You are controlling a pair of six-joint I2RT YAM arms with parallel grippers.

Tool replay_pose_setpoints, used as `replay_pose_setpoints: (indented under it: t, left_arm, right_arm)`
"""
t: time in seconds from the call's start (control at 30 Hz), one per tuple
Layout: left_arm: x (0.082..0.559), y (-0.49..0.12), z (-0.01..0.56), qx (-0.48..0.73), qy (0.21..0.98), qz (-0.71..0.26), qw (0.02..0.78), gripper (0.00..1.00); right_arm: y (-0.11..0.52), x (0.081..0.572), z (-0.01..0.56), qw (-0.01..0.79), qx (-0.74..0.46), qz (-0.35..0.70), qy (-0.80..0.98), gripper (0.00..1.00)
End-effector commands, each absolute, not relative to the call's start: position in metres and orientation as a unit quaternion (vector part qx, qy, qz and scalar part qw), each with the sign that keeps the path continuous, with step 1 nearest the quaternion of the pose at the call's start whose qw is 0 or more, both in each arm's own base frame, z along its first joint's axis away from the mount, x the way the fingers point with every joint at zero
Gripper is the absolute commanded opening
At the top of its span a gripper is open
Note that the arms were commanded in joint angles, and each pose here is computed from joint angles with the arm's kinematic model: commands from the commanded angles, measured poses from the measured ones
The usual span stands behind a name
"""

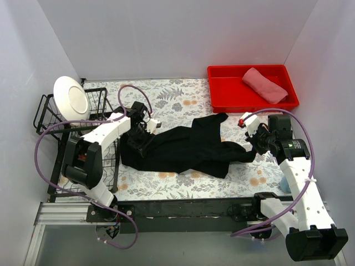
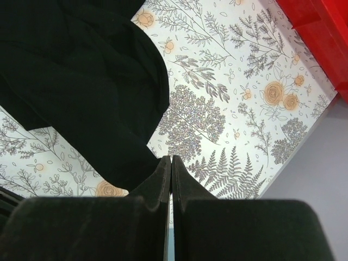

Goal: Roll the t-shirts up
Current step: Flatten out the T-shirt at the center of the board.

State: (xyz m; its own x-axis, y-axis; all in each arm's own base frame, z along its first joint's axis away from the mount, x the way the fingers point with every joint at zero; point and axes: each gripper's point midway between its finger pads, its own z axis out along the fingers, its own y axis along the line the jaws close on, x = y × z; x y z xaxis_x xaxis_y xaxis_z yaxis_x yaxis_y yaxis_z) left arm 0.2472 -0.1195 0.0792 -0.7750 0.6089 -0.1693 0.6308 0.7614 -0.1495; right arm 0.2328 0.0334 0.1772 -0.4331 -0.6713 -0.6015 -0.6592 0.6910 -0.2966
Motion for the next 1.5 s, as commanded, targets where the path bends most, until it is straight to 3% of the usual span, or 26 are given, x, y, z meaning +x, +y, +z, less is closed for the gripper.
replay_pose_setpoints:
  t: [0.0, 0.3, 0.57, 0.7, 0.9, 1.0, 1.07, 1.23, 1.47]
  left_arm:
    - [0.258, -0.126, 0.063, 0.299, 0.948, -0.091, 0.059, 0.42]
    - [0.265, -0.136, 0.041, 0.283, 0.955, -0.081, 0.043, 0.42]
    - [0.292, -0.131, 0.035, 0.276, 0.959, -0.032, 0.063, 0.36]
    - [0.303, -0.133, 0.039, 0.27, 0.959, -0.027, 0.075, 0.21]
    - [0.314, -0.138, 0.054, 0.272, 0.958, -0.028, 0.088, 0.12]
    - [0.316, -0.139, 0.06, 0.279, 0.955, -0.03, 0.093, 0.0]
    - [0.318, -0.139, 0.065, 0.283, 0.954, -0.029, 0.098, 0.0]
    - [0.346, -0.144, 0.11, 0.284, 0.944, -0.026, 0.168, 0.0]
    - [0.429, -0.138, 0.259, 0.236, 0.898, -0.001, 0.372, 0.0]
  right_arm:
    - [0.04, 0.241, 0.194, 0.387, -0.387, 0.0, 0.837, 0.01]
    - [0.04, 0.241, 0.192, 0.388, -0.393, -0.001, 0.834, 0.01]
    - [0.042, 0.242, 0.188, 0.388, -0.384, 0.006, 0.838, 0.01]
    - [0.043, 0.241, 0.186, 0.386, -0.377, 0.011, 0.842, 0.01]
    - [0.043, 0.242, 0.182, 0.384, -0.371, 0.014, 0.846, 0.01]
    - [0.043, 0.243, 0.182, 0.383, -0.37, 0.014, 0.846, 0.01]
    - [0.043, 0.245, 0.185, 0.388, -0.368, 0.013, 0.845, 0.01]
    - [0.035, 0.261, 0.207, 0.423, -0.333, -0.019, 0.843, 0.01]
    - [-0.023, 0.321, 0.331, 0.56, -0.194, -0.154, 0.79, 0.01]
